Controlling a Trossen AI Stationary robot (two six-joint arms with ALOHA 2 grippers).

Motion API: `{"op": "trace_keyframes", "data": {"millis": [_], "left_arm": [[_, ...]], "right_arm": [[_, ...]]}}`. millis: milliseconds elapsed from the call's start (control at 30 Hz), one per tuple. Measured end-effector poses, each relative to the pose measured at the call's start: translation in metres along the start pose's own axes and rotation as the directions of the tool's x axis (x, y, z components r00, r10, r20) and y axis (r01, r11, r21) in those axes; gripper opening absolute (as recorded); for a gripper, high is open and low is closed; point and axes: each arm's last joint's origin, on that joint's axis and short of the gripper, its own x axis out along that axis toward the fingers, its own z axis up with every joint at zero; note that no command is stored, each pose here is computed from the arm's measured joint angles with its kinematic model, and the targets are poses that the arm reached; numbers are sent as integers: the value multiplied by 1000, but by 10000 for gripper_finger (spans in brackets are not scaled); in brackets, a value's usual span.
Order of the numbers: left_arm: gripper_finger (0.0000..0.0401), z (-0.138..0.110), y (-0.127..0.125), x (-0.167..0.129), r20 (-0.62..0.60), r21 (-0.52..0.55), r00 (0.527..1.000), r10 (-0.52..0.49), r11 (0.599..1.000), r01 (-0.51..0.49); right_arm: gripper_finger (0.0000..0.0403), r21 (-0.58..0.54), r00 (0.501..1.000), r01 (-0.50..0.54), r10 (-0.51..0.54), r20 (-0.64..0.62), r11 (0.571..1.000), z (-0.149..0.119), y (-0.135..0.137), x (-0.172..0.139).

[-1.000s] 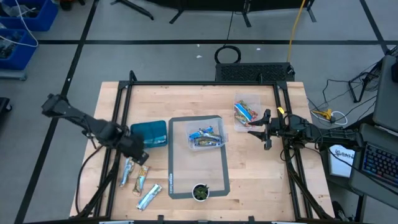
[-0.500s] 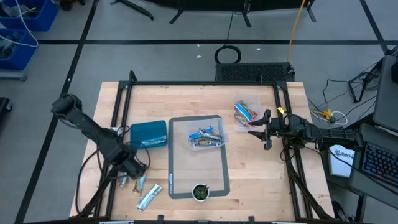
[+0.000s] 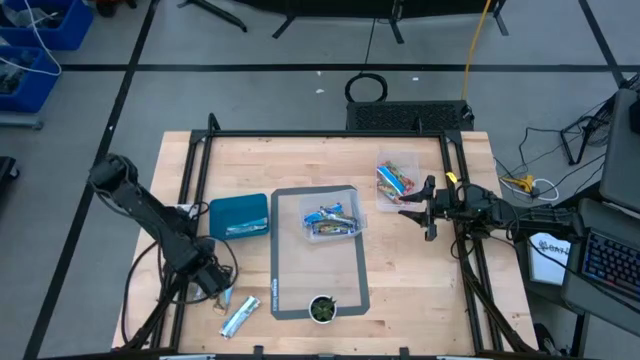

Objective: Pick and place Granola Bars by type
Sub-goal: Put the orange granola bar into the blue bin

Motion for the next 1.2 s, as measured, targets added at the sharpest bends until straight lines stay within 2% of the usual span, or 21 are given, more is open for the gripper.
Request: {"op": "trace_keyframes", "data": {"millis": [400, 800, 1200], "left_arm": [[131, -4, -6, 14, 6, -55, 996, 91, 994, -91], [131, -11, -20, 24, -27, -30, 999, 39, 999, -40], [131, -10, -23, 33, 13, -27, 996, 85, 996, -84]], "right_arm": [[176, 0, 1000, 0, 0, 0, 1000, 0, 0, 0], [176, 0, 1000, 0, 0, 0, 1000, 0, 0, 0], [176, 0, 1000, 0, 0, 0, 1000, 0, 0, 0]]}}
